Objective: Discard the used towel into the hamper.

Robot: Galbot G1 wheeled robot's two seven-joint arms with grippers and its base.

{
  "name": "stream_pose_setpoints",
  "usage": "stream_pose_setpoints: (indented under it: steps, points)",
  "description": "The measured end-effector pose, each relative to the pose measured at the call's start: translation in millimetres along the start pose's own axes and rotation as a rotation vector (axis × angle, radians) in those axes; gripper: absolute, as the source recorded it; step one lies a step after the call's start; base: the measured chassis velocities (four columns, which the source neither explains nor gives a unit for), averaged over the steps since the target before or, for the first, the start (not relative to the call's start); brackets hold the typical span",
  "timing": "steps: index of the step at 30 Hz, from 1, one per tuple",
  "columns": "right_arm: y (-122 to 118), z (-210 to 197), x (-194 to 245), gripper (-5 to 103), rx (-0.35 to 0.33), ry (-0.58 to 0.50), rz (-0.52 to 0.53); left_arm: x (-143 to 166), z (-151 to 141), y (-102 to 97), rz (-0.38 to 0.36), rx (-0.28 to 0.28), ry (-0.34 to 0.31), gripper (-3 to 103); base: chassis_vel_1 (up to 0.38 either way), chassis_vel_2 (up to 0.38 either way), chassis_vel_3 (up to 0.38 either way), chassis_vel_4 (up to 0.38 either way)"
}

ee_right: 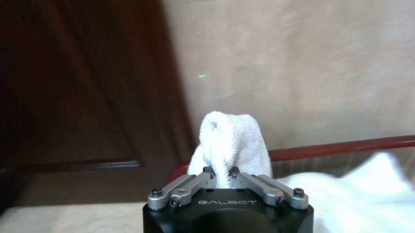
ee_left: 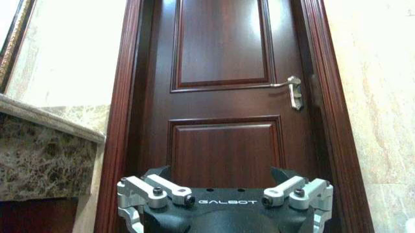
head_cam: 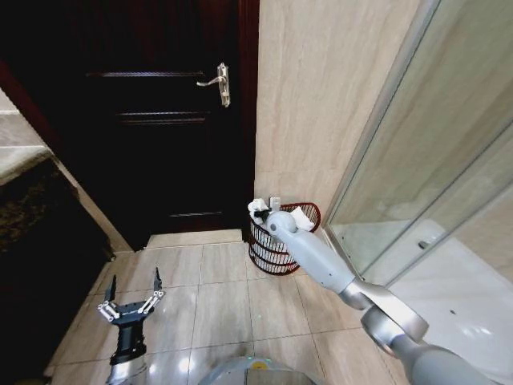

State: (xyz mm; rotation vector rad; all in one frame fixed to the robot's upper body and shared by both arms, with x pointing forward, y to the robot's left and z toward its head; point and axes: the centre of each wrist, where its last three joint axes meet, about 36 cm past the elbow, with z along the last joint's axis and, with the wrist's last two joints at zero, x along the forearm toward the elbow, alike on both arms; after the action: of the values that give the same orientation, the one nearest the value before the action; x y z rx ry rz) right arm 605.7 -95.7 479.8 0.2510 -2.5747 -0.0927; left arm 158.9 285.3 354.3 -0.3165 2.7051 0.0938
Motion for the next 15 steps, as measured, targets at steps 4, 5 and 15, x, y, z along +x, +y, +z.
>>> stream_pose_setpoints:
  steps: [4,5,15]
  points:
    - [-18.1,-7.6,11.9,4,-0.002,0.011,0.057,1.4,2.4,-0.3,-0.001,0.002,0.006,100,0.0,0.0,0.0,0.0]
    - [-24.0,-8.0,16.0,4,0.001,0.019,0.08,1.8,3.1,-0.3,-0.002,0.003,0.008,100,0.0,0.0,0.0,0.0]
    - [-62.3,-1.4,25.1,4,0.035,0.121,0.195,0.1,3.3,1.9,-0.013,0.005,0.003,100,0.0,0.0,0.0,0.0]
